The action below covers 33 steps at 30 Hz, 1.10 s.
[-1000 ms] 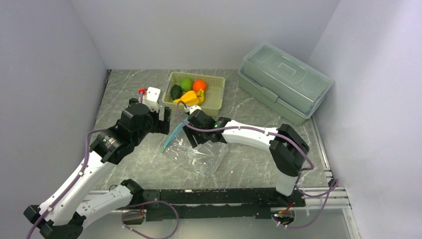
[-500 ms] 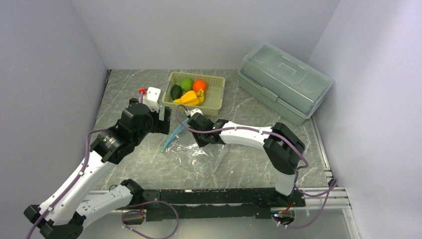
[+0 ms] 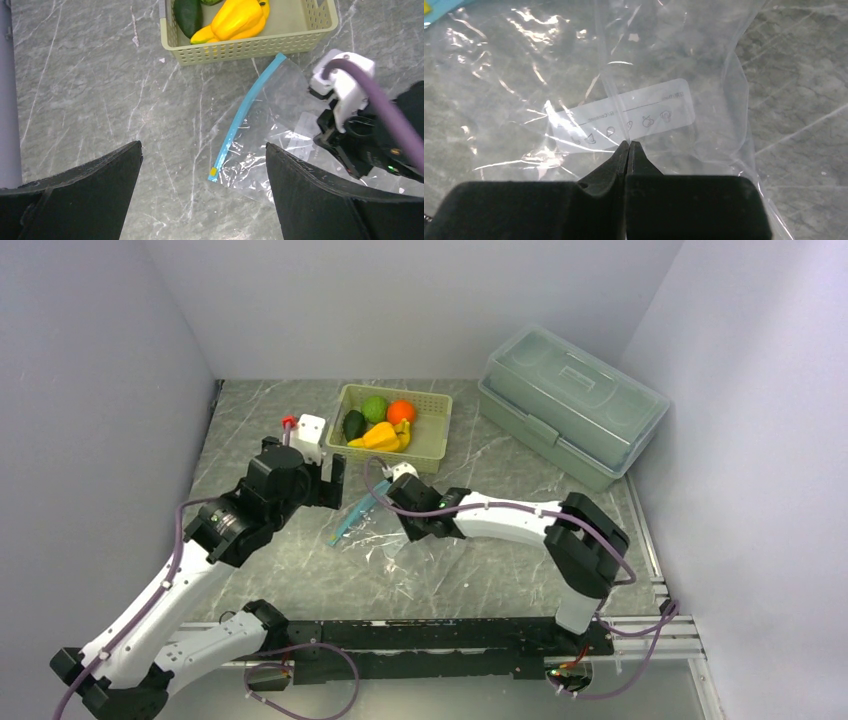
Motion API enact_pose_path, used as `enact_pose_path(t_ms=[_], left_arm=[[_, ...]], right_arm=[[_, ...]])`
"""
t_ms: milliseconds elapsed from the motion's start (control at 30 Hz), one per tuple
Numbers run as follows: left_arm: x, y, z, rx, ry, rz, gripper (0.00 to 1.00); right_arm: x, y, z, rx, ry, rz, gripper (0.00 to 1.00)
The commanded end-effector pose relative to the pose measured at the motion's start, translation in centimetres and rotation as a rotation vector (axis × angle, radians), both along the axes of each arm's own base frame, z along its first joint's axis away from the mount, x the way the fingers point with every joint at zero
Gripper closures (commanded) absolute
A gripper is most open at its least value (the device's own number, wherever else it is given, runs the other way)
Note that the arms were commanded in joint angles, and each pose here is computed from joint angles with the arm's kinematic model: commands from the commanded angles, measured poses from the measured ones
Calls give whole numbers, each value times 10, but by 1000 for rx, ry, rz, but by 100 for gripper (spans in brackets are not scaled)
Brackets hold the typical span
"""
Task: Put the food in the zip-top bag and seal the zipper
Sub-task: Pick up the zipper food storage bag at the center of the board.
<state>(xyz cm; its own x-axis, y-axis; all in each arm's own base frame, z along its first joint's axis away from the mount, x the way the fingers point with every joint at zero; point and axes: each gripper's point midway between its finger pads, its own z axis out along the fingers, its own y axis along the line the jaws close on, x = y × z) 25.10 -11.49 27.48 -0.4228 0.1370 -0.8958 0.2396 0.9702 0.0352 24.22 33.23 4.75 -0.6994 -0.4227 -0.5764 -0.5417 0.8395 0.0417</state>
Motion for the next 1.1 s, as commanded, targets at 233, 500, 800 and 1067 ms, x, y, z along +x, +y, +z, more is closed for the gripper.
enact_pose_path(t_ms=[233,500,800,1067], left_arm=[[3,-7,7,-31,-24,-18,1],[7,-11,2,-66,7,-22,1],[16,-18,-10,-128,83,-57,1],[24,-27,-14,-235,141,-116,1]], right_arm=[[2,-6,61,177,-174,2,100],[-5,-28,73,196,-234,1,100],[-17,-49,105,274,-323,34,100],[-33,-65,130,325,-375,88,100]])
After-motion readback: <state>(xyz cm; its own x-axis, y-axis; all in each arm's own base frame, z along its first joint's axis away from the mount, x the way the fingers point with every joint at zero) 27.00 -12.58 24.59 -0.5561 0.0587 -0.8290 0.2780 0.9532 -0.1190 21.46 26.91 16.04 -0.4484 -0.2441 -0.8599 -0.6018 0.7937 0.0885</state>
